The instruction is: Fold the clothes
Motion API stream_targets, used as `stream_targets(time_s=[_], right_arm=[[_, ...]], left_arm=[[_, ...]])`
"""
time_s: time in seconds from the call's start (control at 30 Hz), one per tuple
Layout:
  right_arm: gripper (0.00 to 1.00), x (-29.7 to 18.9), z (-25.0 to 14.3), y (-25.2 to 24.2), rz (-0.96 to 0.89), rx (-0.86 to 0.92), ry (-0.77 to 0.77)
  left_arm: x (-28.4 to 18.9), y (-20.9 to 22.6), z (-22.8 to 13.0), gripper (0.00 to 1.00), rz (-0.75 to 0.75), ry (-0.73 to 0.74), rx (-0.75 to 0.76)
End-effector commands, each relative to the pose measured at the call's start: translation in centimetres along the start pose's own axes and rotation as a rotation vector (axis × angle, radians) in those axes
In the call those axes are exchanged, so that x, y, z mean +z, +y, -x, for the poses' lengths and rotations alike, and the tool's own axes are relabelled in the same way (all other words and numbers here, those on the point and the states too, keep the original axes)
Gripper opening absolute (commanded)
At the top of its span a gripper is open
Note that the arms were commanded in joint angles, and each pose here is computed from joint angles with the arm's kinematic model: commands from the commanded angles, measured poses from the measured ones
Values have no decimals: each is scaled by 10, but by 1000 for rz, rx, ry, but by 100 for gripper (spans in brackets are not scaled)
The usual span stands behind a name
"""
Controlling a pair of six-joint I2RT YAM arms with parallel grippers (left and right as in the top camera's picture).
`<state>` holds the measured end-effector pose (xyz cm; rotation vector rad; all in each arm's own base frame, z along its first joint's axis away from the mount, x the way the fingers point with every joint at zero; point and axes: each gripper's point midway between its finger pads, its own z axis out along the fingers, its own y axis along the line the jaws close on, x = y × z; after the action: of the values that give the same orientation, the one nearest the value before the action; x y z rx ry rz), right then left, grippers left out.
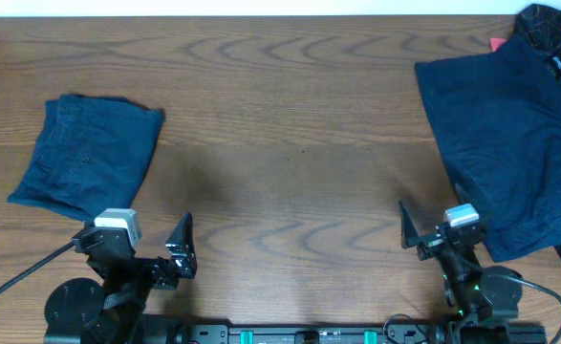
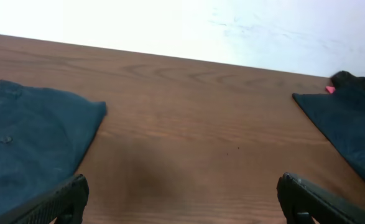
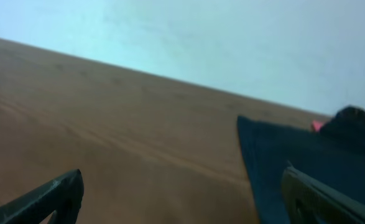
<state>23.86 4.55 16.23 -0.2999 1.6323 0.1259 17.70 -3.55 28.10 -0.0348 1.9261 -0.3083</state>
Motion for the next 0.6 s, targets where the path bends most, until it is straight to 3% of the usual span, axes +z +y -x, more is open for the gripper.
stream_targets(time_s=[0.0,0.57], right_arm=[[99,1,-3,-1,-11,-15,3],[99,2,-6,0,-6,-13,13]], left_arm=[[0,1,0,98,5,-2,7],[0,1,0,98,5,-2,7]])
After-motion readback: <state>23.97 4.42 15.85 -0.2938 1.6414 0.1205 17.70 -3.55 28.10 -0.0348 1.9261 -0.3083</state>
